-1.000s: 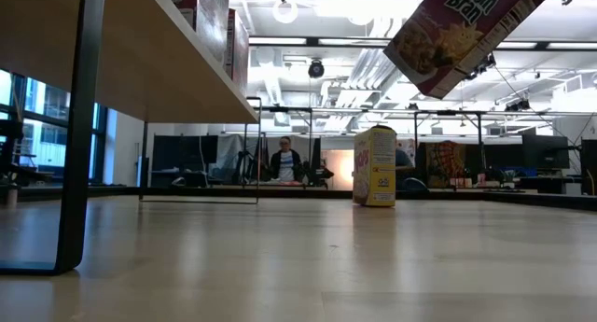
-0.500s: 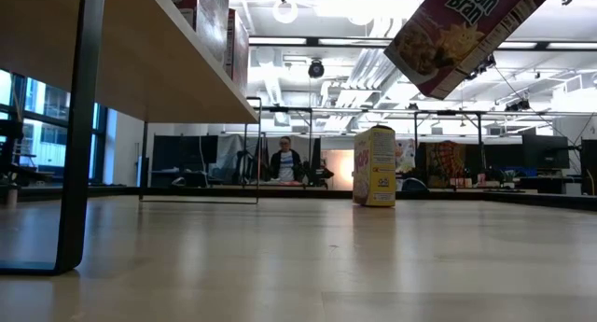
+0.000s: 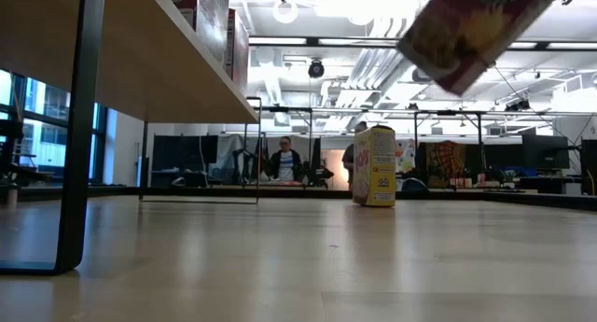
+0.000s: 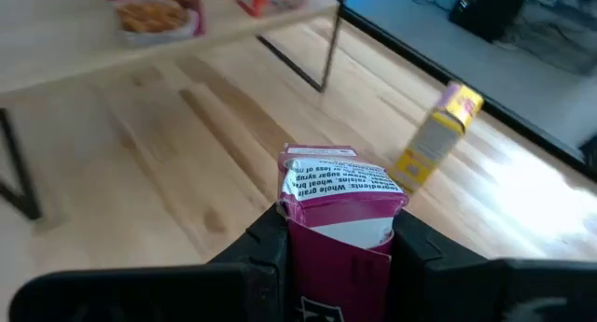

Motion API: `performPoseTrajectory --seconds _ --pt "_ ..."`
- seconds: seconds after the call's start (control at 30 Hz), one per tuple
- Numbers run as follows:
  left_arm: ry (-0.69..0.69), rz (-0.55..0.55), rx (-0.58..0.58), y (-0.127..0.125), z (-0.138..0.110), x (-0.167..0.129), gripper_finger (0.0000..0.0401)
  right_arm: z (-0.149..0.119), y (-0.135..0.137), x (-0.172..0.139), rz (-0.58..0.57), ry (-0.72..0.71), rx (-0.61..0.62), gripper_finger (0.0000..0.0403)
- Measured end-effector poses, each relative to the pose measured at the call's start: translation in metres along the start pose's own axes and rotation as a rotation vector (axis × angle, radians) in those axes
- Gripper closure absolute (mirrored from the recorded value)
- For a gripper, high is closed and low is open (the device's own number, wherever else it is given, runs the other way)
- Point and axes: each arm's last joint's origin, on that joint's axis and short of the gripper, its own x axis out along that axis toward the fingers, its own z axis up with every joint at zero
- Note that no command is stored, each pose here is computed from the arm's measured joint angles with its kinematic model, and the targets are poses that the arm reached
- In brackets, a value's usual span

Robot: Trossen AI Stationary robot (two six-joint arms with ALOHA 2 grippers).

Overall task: Stack cereal on shelf
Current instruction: Put the purple cereal box on the shelf aligned with the purple cereal box

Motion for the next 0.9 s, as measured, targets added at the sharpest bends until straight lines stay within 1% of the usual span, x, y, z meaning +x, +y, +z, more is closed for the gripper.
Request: performPoseTrajectory --seconds 0.2,0.27,0.33,0.43,0.5,0.6,0.73,0.9 --pt "-0.090 -0.253 -0.009 -0.013 0.010 0.008 0.0401 0.018 0.006 -0.017 0.069 -0.029 -0.037 0.0320" --pt "-0.129 -0.315 -0.016 -0.016 0.014 0.010 0.0401 0.024 0.008 -0.020 0.090 -0.029 -0.047 0.0320" --pt "-0.161 -0.350 0.005 -0.018 0.016 0.014 0.0401 0.028 0.010 -0.023 0.110 -0.020 -0.066 0.0320" --pt "-0.205 -0.344 0.053 -0.022 0.017 0.022 0.0401 0.034 0.014 -0.026 0.148 -0.011 -0.072 0.0320" --pt "-0.203 -0.306 0.064 -0.023 0.014 0.030 0.0396 0.036 0.017 -0.028 0.182 0.007 -0.079 0.0320" --pt "-0.174 -0.243 0.088 -0.024 0.006 0.043 0.0374 0.038 0.024 -0.029 0.241 0.033 -0.094 0.0320" --pt "-0.149 -0.197 0.117 -0.029 -0.001 0.060 0.0320 0.040 0.033 -0.032 0.318 0.039 -0.088 0.0320" --pt "-0.148 -0.124 0.130 -0.038 0.011 0.085 0.0238 0.045 0.043 -0.035 0.410 0.015 -0.109 0.0320"
